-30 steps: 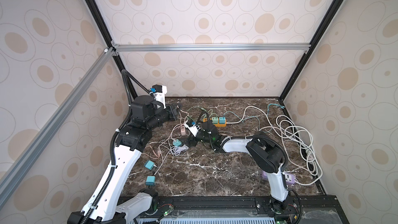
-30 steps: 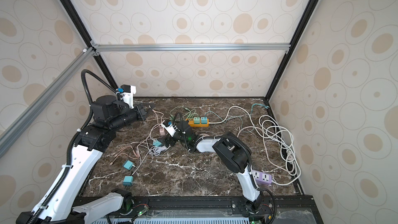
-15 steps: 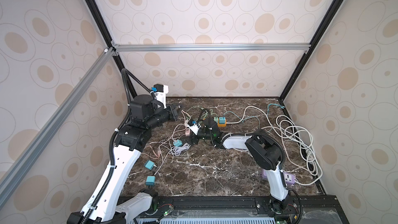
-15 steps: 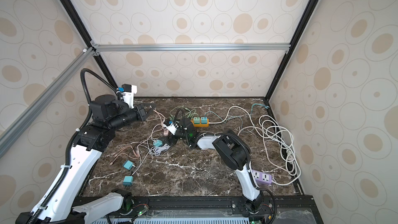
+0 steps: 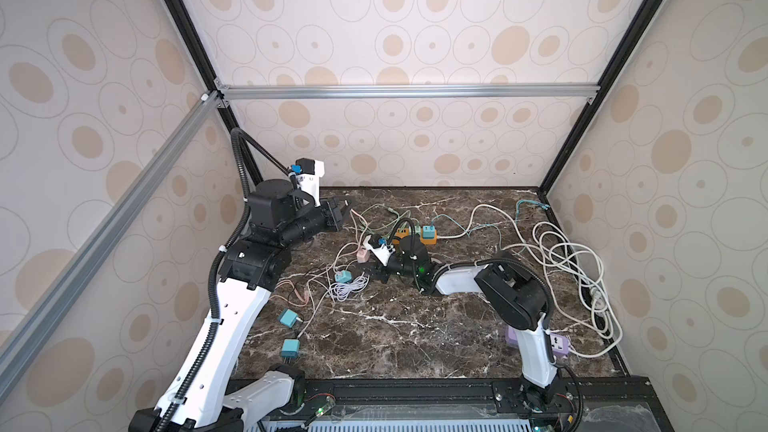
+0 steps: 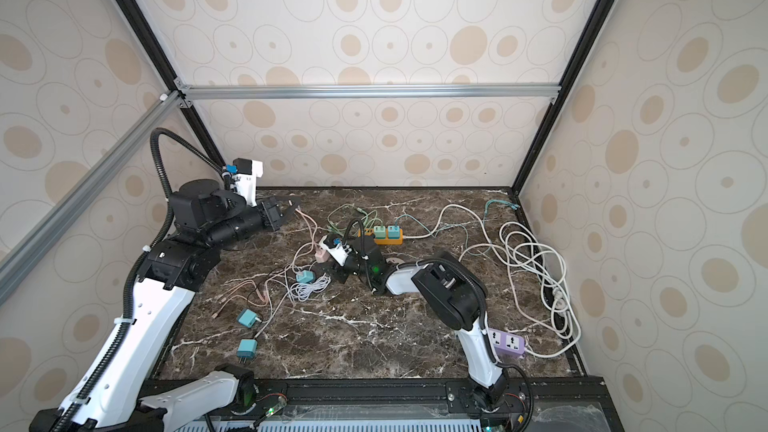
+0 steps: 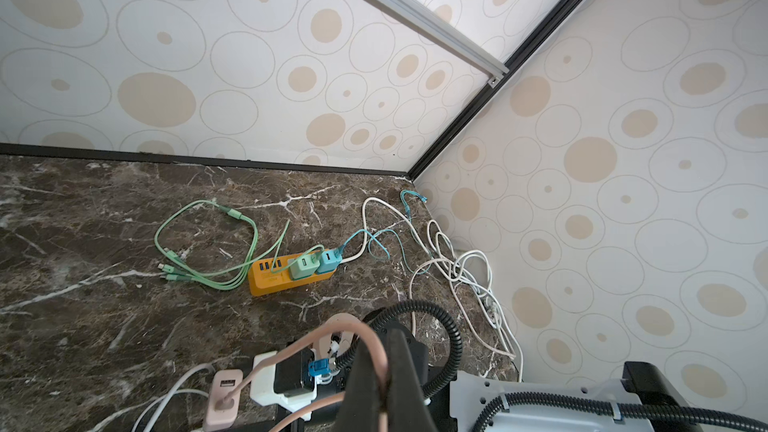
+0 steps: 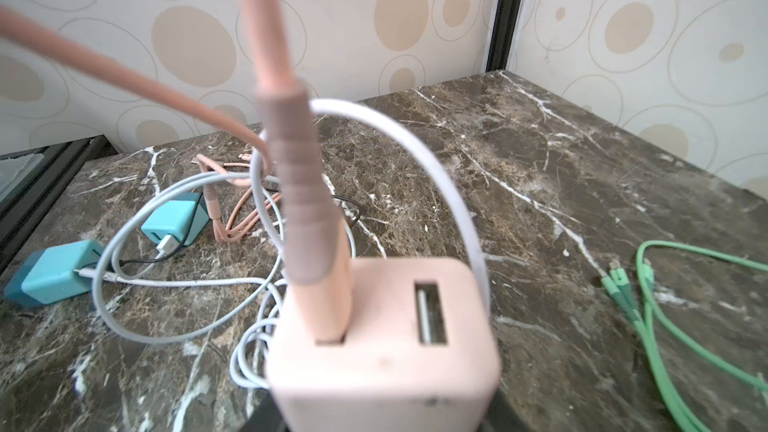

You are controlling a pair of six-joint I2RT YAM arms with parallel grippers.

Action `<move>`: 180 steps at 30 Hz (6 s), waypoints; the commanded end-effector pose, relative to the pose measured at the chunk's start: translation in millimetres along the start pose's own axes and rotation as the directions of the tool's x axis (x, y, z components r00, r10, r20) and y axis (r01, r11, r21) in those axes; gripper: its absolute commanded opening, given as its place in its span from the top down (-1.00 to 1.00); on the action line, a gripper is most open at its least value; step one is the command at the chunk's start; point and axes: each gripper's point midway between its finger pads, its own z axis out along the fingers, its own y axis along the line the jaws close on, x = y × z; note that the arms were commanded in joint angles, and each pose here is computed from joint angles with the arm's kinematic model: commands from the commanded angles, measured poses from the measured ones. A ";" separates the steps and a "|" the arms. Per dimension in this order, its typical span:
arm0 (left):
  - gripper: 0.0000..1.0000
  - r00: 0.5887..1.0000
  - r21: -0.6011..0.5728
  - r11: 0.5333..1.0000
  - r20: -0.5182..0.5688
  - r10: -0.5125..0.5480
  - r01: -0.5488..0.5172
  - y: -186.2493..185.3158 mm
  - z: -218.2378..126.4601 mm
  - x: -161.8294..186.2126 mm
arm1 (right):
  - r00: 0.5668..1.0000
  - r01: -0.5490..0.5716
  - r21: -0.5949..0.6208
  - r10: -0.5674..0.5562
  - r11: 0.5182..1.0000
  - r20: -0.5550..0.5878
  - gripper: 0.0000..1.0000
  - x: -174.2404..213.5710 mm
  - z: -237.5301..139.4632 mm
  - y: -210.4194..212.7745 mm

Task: Insert the plug

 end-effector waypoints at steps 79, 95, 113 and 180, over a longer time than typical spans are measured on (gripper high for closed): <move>-0.97 0.969 0.162 0.983 -0.217 0.116 -0.081 -12.4 58.8 189.1 | 0.735 0.656 0.226 -0.539 0.720 -0.412 0.33 -65.6 -208.2 -35.7; -0.79 0.957 0.181 0.970 -0.210 0.201 -0.164 -32.1 103.6 154.6 | 0.731 0.669 0.193 -0.589 0.718 -0.344 0.33 -79.9 -197.0 -14.6; -0.28 0.919 0.284 0.952 -0.332 0.212 -0.117 -44.3 112.3 179.4 | 0.663 0.716 0.159 -0.589 0.680 -0.463 0.31 -79.5 -188.5 -18.7; 1.00 0.964 0.253 0.939 0.189 0.189 -0.233 -104.5 -2.1 -81.2 | 0.972 -0.234 0.180 0.233 0.955 0.029 -1.00 2.8 -107.7 0.9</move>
